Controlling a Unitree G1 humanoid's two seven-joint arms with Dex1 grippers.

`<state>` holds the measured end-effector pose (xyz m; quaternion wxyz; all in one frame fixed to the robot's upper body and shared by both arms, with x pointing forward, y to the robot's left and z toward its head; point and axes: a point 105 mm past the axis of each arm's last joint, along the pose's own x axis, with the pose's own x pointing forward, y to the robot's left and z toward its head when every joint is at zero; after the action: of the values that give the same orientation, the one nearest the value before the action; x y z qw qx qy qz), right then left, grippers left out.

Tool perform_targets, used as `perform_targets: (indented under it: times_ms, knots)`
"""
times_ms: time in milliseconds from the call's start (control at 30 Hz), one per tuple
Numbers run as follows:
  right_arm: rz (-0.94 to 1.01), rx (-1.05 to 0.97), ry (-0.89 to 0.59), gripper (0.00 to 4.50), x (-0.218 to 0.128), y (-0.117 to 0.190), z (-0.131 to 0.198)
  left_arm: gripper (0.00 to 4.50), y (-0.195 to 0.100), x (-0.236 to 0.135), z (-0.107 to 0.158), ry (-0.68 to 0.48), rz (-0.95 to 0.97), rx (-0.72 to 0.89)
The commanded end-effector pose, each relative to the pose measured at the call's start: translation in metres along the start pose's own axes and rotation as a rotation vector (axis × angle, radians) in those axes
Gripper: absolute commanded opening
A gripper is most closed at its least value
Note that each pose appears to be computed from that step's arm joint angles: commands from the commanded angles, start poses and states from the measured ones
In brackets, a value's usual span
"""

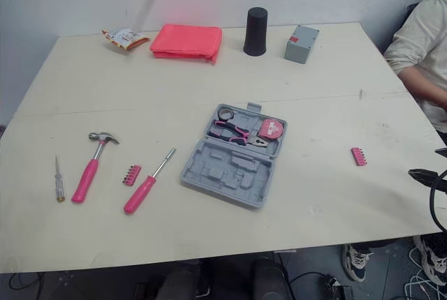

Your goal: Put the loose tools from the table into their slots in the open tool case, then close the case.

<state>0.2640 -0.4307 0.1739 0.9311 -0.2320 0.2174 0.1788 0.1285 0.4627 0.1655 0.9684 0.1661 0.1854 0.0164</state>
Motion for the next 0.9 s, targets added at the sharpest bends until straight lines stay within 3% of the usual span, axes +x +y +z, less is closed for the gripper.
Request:
perform_targets:
  times_ms: [33, 267, 900]
  knots:
    - [-0.011, -0.014, -0.038, 4.50, -0.001, -0.002, 0.006, 4.45, -0.001, 0.005, 0.001, 0.000, -0.001, 0.012]
    - [-0.023, -0.012, -0.071, 4.50, 0.003, 0.000, 0.007, 4.45, -0.009, 0.024, -0.003, 0.056, -0.039, 0.054]
    - [-0.033, -0.006, -0.087, 4.50, 0.004, 0.000, 0.007, 4.45, -0.012, 0.032, 0.001, 0.031, -0.061, 0.037]
